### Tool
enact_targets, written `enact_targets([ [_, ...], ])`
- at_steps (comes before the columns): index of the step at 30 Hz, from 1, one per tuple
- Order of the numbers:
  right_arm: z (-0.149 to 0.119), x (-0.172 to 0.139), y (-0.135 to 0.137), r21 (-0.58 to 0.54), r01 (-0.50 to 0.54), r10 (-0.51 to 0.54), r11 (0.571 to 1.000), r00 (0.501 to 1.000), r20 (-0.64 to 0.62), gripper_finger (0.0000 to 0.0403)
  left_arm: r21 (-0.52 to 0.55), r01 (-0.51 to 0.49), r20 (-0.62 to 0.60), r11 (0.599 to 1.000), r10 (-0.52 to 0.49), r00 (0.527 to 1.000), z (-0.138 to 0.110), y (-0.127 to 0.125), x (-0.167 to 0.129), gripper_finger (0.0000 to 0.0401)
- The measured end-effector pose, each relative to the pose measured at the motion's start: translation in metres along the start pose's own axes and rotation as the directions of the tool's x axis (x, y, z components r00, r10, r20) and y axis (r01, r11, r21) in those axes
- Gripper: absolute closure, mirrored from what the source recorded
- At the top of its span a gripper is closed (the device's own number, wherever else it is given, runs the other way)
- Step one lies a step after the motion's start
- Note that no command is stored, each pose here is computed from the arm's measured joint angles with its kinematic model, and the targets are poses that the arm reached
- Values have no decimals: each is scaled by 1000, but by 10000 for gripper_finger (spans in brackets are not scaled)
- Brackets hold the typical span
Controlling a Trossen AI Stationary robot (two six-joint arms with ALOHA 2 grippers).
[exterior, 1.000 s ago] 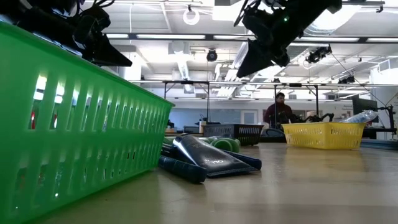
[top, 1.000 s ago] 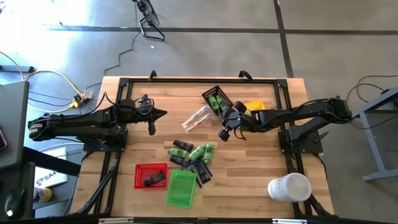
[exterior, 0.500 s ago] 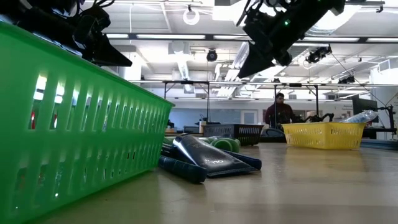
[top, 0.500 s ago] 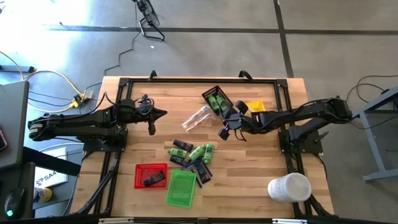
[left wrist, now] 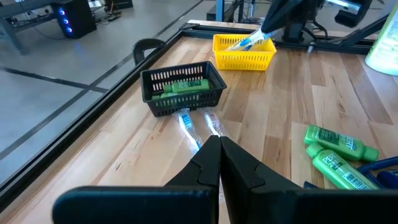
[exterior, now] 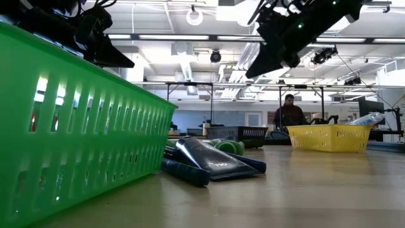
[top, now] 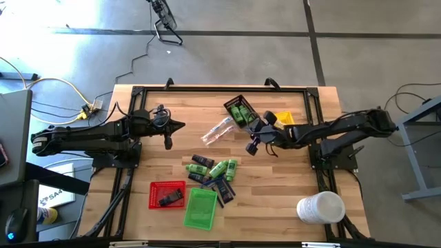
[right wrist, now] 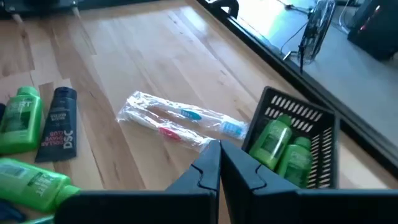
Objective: Pick & Place Travel size toiletries
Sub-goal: Put the shave cream into the red bin
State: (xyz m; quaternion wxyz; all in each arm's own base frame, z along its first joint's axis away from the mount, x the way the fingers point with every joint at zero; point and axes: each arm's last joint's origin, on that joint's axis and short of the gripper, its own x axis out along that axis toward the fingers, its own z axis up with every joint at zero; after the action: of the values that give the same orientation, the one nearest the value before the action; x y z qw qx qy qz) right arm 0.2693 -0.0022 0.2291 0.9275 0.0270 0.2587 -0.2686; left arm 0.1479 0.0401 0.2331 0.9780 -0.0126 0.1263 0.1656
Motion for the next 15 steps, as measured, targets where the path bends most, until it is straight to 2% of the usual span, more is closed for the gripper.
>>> enact_targets([
  [8, 4, -14, -9, -32, 9, -8, 999, 1000, 5, 401, 0, 0, -2, 1000, 0, 1000, 0, 0, 0, 400],
  [15, -23, -6, -11, -36, -3, 3, 999, 1000, -5, 401, 0, -1, -5, 1000, 1, 1000, 0, 0, 0, 400],
])
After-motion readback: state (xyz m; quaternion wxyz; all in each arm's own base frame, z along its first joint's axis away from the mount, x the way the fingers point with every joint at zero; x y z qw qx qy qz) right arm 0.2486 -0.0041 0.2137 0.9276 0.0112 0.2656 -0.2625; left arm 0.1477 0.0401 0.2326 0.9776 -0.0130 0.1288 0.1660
